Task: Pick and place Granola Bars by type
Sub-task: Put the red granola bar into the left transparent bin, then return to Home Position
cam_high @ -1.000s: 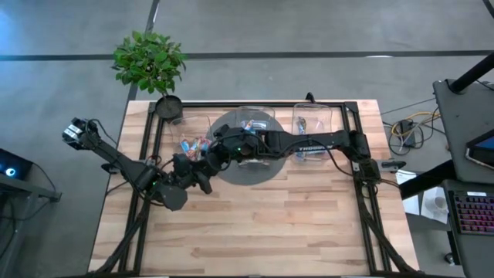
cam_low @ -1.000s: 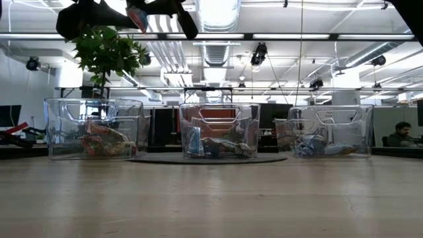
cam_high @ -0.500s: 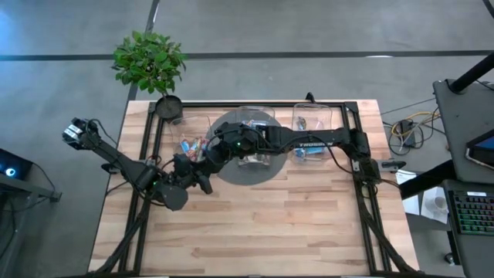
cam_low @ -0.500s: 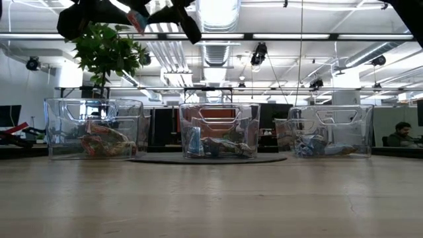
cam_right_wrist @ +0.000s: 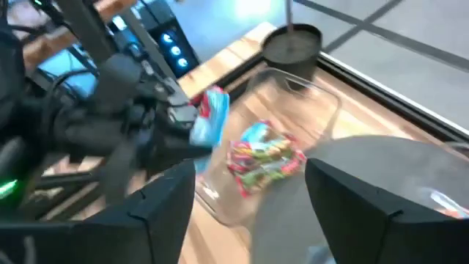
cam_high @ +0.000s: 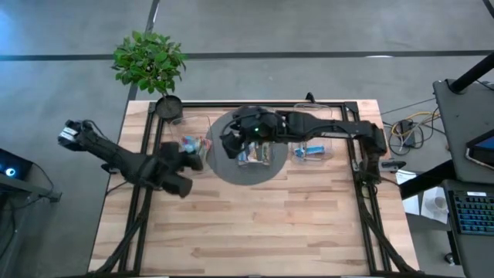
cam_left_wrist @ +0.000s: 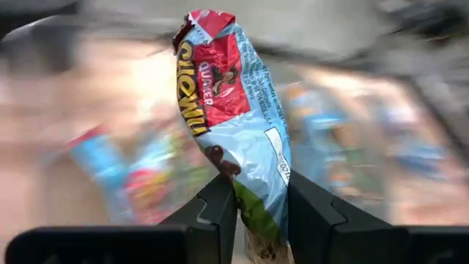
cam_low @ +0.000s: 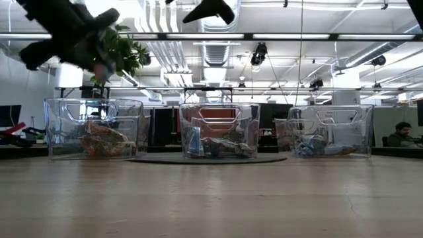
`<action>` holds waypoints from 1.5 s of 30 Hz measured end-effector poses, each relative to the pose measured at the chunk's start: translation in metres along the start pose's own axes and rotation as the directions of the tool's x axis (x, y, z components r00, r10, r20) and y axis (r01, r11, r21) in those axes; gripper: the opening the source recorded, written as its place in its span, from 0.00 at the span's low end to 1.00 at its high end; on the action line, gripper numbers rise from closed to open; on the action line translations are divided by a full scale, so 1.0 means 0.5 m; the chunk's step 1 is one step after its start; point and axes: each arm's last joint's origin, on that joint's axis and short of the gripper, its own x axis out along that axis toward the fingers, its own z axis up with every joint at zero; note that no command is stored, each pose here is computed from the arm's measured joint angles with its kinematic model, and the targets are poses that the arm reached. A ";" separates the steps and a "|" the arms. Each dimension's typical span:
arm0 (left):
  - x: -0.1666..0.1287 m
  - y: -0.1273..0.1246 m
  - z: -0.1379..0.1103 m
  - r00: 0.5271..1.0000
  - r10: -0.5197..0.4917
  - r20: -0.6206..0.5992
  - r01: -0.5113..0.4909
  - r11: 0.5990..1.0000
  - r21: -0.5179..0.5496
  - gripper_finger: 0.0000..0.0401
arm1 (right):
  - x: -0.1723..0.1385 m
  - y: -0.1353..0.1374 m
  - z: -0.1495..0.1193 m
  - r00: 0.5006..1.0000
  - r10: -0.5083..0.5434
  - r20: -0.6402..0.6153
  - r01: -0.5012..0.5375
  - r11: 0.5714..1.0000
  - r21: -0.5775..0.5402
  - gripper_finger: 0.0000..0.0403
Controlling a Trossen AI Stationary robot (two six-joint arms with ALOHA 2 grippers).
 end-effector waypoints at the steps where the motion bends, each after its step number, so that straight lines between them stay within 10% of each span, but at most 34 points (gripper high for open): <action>1: 0.008 0.011 0.005 0.998 0.052 -0.028 -0.053 0.998 -0.015 0.20 | -0.007 -0.004 0.001 1.000 -0.009 -0.010 0.009 1.000 -0.002 0.62; 13: 0.079 0.031 0.045 0.990 0.112 -0.081 -0.109 0.993 0.046 0.21 | -0.009 -0.012 -0.034 0.990 -0.050 -0.134 0.048 0.999 -0.012 0.63; 26: 0.094 0.038 0.060 0.975 0.152 -0.162 -0.134 0.984 0.113 0.45 | -0.016 -0.006 -0.053 0.981 -0.067 -0.184 0.059 0.997 -0.052 0.62; 32: 0.024 -0.027 0.090 0.984 -0.096 -0.149 0.123 0.976 0.179 0.46 | -0.072 0.000 -0.038 0.991 -0.052 -0.127 0.034 0.990 -0.140 0.62; 39: -0.100 -0.060 0.073 0.916 -0.399 -0.028 0.390 0.875 0.288 0.46 | -0.199 -0.023 -0.092 1.000 0.001 -0.003 -0.002 0.956 -0.294 0.58; 45: -0.081 -0.053 0.024 0.856 -0.509 -0.086 0.507 0.796 0.330 0.44 | -0.270 -0.119 -0.165 0.994 0.044 0.097 -0.016 0.963 -0.270 0.55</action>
